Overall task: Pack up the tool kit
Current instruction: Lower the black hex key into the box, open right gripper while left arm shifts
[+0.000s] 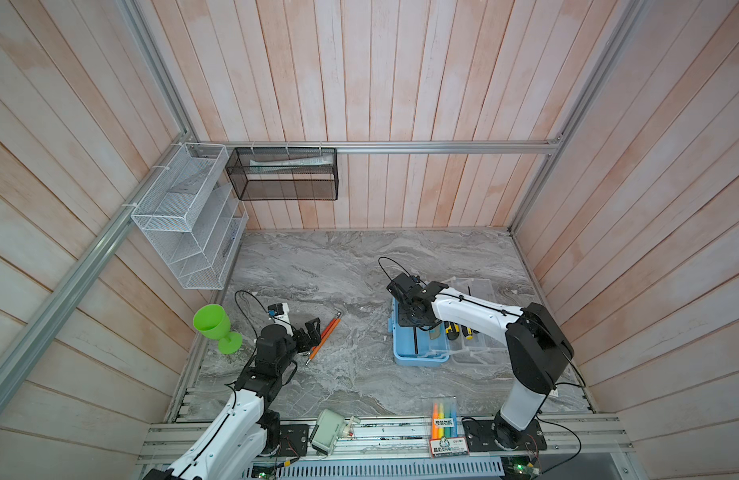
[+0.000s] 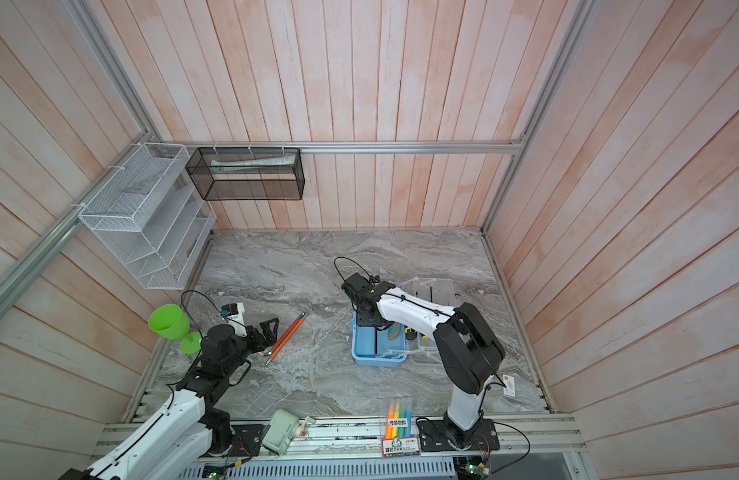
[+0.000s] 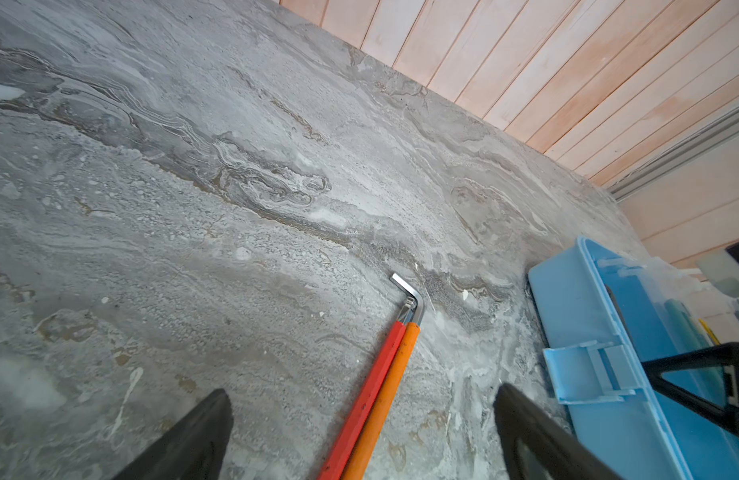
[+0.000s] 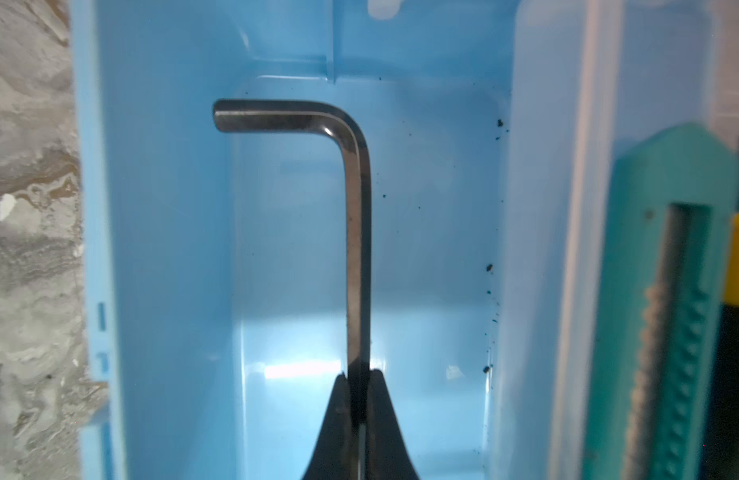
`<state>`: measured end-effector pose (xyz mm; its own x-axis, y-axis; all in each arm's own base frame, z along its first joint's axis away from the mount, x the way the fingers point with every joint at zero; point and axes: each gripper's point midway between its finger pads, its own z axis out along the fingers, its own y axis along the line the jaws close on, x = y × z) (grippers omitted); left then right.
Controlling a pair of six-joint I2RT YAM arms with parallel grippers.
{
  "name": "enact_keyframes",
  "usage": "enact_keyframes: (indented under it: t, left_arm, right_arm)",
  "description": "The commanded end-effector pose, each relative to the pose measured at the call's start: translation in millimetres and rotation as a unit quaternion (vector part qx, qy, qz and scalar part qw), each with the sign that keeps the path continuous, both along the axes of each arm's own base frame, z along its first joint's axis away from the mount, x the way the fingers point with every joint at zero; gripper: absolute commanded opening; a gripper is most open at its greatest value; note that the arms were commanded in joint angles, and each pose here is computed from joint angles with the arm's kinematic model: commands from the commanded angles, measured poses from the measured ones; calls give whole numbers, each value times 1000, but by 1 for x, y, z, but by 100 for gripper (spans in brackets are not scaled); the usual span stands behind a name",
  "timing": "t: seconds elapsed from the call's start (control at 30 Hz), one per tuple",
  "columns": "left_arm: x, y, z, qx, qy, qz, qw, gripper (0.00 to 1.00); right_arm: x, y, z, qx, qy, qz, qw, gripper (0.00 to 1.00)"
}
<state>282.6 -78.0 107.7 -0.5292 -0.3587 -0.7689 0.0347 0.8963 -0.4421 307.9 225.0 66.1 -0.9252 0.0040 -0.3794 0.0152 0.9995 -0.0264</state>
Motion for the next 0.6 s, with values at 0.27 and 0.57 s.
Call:
enact_keyframes:
  t: [0.27, 0.57]
  left_arm:
    - [5, -38, -15, -26, 67, -38, 997, 100]
    - [-4, -47, -41, -18, 104, -37, 994, 100]
  right_arm:
    - [4, 2, -20, -7, 21, 9, 1000, 8]
    - [5, 4, 2, 9, 3, 12, 1000, 37]
